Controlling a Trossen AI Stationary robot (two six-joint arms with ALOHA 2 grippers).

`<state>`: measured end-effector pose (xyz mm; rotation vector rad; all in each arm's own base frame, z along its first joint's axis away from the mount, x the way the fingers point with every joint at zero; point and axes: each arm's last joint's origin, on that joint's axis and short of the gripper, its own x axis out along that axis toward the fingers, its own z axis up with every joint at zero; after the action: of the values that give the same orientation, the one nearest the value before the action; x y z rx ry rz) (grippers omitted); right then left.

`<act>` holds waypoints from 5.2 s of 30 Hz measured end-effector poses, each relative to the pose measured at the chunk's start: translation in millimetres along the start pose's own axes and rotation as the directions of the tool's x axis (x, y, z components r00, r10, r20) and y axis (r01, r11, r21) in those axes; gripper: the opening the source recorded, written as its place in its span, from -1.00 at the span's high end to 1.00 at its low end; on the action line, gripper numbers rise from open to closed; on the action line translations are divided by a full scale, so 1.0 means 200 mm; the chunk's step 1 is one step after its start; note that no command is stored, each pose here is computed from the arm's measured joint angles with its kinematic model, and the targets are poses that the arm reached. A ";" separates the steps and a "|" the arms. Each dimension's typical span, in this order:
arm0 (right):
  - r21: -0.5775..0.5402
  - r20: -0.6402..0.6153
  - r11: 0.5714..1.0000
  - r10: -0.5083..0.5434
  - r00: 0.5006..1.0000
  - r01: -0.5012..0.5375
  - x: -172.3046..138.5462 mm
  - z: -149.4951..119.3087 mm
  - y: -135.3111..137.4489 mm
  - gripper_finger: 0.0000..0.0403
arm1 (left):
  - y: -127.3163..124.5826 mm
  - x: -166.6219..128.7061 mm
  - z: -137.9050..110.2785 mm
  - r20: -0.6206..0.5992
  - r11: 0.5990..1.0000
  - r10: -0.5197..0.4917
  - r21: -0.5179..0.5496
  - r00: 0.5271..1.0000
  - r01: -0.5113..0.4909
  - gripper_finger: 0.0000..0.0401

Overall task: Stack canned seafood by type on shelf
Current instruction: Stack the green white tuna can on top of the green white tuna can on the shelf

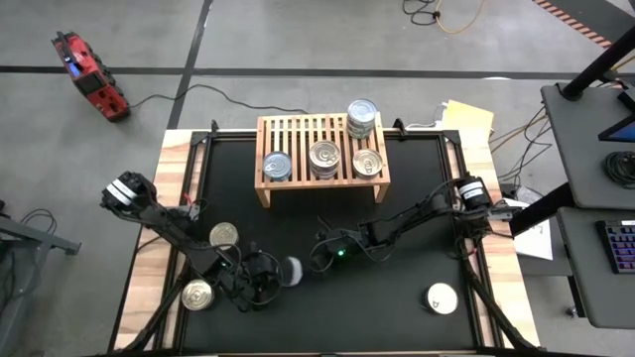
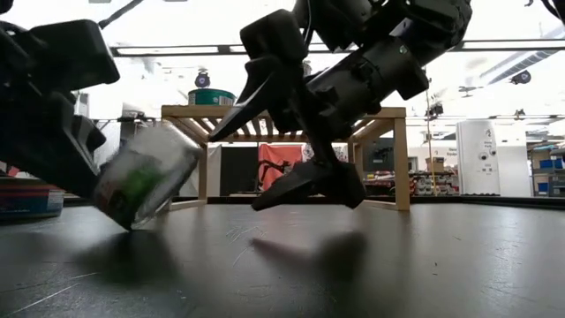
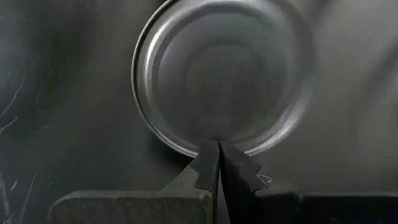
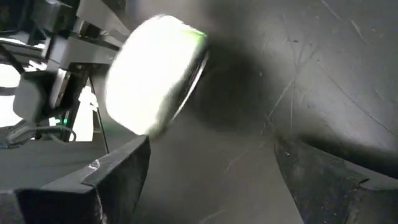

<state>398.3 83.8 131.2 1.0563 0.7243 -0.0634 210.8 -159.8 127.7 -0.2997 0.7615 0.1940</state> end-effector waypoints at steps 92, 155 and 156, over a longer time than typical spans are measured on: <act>-0.143 -0.002 0.986 0.086 0.996 -0.086 0.09 0.07 0.03 0.31 | -0.06 0.03 0.04 0.065 0.992 -0.065 -0.100 0.996 0.071 0.98; 0.210 0.509 0.890 0.253 0.823 -0.404 -1.95 1.19 -0.37 0.31 | -0.03 -0.14 0.77 0.299 0.963 0.255 0.013 0.920 -0.271 0.82; 0.209 0.509 0.891 0.253 0.823 -0.403 -1.95 1.19 -0.37 0.31 | -0.02 -0.14 0.78 0.299 0.960 0.259 0.021 0.918 -0.278 0.82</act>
<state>191.8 -257.5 364.4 1.3918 0.0753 -0.1300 293.2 -113.1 253.9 -0.0999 0.5087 0.4640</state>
